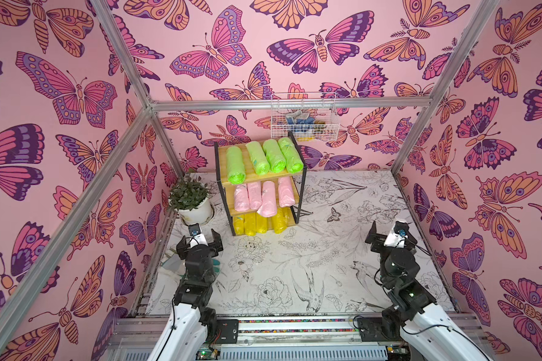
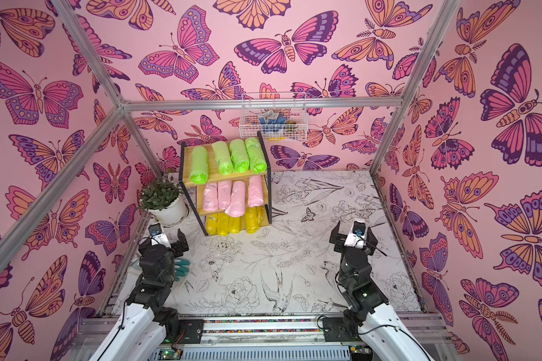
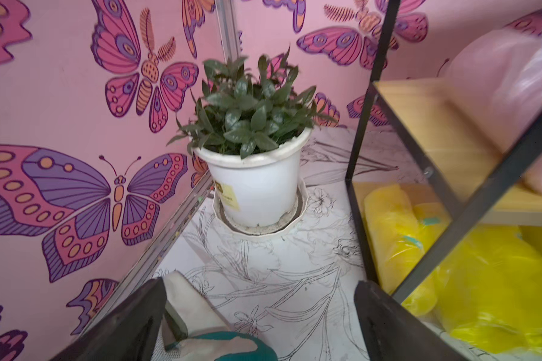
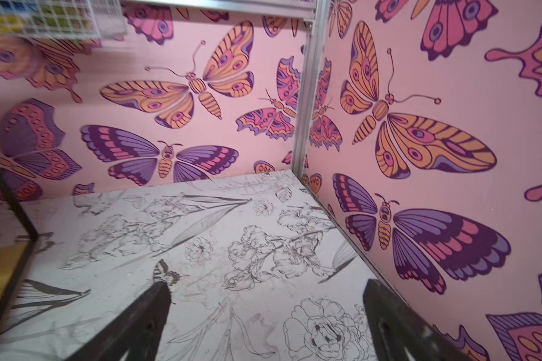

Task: Sort the rolls of trash bags by color and place them on the shelf
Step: Reset both arms

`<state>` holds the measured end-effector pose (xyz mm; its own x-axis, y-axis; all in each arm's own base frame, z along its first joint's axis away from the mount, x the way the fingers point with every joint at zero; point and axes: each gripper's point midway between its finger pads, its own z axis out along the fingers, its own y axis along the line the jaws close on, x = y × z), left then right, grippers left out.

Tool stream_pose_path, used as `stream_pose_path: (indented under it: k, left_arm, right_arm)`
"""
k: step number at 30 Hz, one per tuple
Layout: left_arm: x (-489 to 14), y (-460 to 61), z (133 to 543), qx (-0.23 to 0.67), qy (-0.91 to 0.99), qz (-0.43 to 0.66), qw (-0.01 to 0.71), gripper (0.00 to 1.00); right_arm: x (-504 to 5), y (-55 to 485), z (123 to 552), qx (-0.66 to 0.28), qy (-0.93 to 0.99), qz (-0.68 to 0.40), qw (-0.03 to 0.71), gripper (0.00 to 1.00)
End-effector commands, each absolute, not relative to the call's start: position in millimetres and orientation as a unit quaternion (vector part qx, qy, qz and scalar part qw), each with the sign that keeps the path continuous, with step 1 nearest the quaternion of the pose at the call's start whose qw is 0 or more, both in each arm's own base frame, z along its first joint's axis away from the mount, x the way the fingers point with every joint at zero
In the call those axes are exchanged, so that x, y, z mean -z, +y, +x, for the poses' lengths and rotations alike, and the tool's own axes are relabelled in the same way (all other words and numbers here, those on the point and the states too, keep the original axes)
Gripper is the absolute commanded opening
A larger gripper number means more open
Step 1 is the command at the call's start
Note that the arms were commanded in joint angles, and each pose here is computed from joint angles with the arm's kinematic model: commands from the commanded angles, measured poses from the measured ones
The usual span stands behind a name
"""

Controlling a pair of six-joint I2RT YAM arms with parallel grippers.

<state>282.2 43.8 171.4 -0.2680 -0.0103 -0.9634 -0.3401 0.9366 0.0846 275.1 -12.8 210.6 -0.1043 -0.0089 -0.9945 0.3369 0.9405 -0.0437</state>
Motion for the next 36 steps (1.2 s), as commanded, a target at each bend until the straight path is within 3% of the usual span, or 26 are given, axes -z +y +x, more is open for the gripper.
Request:
stream_pose_path:
  k: [1, 8, 14, 19, 21, 23, 26, 28, 30, 36]
  left_arm:
    - [-176, 32, 298, -0.098, 0.776, -0.104, 0.615, 1.00]
    - [-134, 28, 322, -0.123, 0.809, -0.061, 0.572, 1.00]
    - [-122, 49, 350, -0.148, 0.800, -0.105, 0.571, 1.00]
    - [-114, 41, 375, -0.122, 0.812, -0.103, 0.561, 1.00]
    - [-117, 37, 381, -0.106, 0.787, -0.097, 0.600, 1.00]
    - [-105, 27, 382, -0.089, 0.807, -0.070, 0.580, 1.00]
    - [-102, 24, 392, -0.087, 0.791, -0.055, 0.603, 1.00]
    - [-89, 24, 387, -0.080, 0.822, -0.062, 0.560, 1.00]
    - [-94, 25, 390, -0.085, 0.802, -0.058, 0.588, 1.00]
    - [-93, 22, 386, -0.087, 0.811, -0.054, 0.577, 1.00]
  right_arm:
    - [-192, -29, 287, 0.148, 0.729, 0.153, 0.651, 0.99]
    - [-151, -27, 329, 0.154, 0.748, 0.133, 0.631, 0.99]
    - [-126, -15, 369, 0.154, 0.765, 0.084, 0.620, 0.99]
    - [-113, -24, 364, 0.099, 0.775, 0.095, 0.616, 0.99]
    - [-114, -39, 372, 0.087, 0.753, 0.124, 0.640, 0.99]
    - [-99, -37, 375, 0.084, 0.801, 0.118, 0.581, 0.99]
    - [-101, -35, 385, 0.087, 0.792, 0.109, 0.594, 0.99]
    - [-98, -33, 384, 0.085, 0.811, 0.104, 0.570, 0.99]
    - [-99, -34, 386, 0.086, 0.806, 0.105, 0.576, 0.99]
    - [-98, -32, 387, 0.083, 0.811, 0.100, 0.570, 0.99]
